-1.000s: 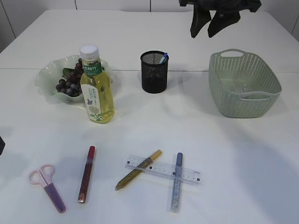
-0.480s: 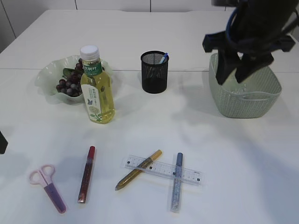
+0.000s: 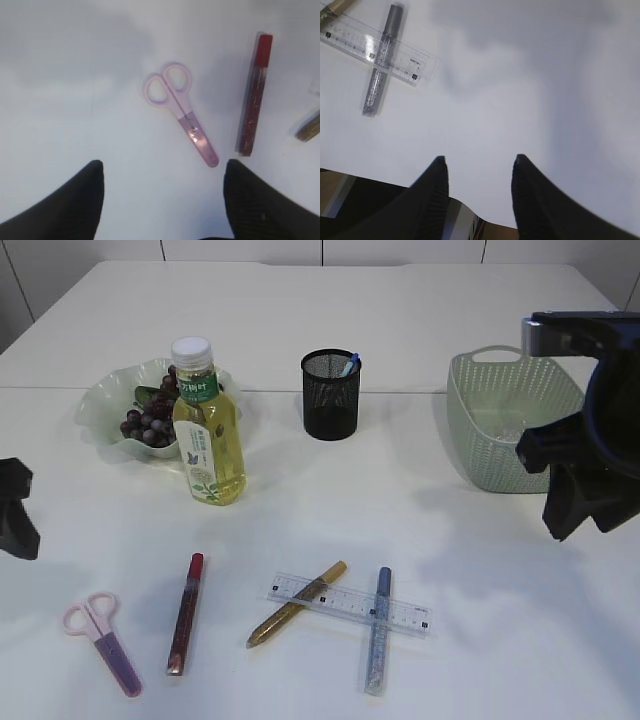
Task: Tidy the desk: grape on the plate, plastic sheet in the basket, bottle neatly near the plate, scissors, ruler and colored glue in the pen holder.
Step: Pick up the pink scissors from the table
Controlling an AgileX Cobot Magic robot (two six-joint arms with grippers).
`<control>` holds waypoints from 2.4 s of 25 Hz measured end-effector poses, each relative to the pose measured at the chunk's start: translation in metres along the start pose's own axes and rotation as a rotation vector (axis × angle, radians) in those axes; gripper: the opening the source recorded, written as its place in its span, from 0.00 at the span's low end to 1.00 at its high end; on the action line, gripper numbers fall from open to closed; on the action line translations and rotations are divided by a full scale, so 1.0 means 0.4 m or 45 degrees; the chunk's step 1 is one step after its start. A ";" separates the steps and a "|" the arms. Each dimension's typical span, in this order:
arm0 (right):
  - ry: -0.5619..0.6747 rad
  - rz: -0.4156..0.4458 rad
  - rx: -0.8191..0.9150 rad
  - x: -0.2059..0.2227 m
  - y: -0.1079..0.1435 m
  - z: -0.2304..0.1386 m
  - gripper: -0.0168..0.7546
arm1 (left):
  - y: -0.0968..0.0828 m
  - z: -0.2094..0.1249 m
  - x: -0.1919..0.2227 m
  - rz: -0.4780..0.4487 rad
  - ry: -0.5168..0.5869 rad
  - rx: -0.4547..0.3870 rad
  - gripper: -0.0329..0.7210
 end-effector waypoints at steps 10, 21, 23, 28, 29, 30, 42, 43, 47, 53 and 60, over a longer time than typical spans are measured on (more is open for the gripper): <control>-0.021 0.006 -0.004 -0.013 -0.005 -0.021 0.47 | -0.118 0.002 0.027 -0.032 -0.094 -0.384 0.76; -0.021 0.006 -0.026 -0.013 -0.005 -0.021 0.47 | -0.156 -0.055 0.133 0.116 0.068 -0.599 0.76; -0.021 0.006 -0.029 -0.013 -0.005 -0.021 0.47 | -0.148 -0.054 0.150 0.153 0.069 -0.579 0.76; -0.022 0.005 -0.051 -0.013 -0.006 -0.021 0.47 | -0.138 -0.033 0.163 0.156 0.031 -0.572 0.76; -0.022 0.005 -0.052 -0.013 -0.006 -0.021 0.47 | -0.137 -0.025 0.166 0.142 0.020 -0.587 0.76; -0.022 0.005 -0.054 -0.013 -0.006 -0.021 0.47 | -0.134 -0.019 0.169 0.133 0.018 -0.611 0.76; -0.022 0.002 -0.060 -0.013 -0.007 -0.021 0.47 | -0.111 -0.029 0.258 0.178 0.134 -0.740 0.76; -0.022 0.002 -0.060 -0.013 -0.007 -0.021 0.47 | -0.111 -0.031 0.266 0.185 0.141 -0.740 0.76; -0.022 0.002 -0.065 -0.013 -0.007 -0.021 0.47 | -0.106 -0.037 0.297 0.211 0.163 -0.723 0.76; -0.027 0.003 -0.073 -0.013 -0.006 -0.019 0.47 | -0.105 -0.039 0.334 0.223 0.171 -0.708 0.76; -0.027 0.003 -0.080 -0.013 -0.006 -0.019 0.47 | -0.091 -0.016 0.348 0.198 0.140 -0.719 0.76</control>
Point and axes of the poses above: a point on each arm's last joint axis where the gripper is mounted, x pointing out along that axis toward the gripper, y along the wrist's bending axis when the last joint is at zero, z = x × y, the point moved 8 cm from there along x, pointing out along that axis toward the gripper, and after that the axes turned 9 degrees about x, right-handed, at the moved point
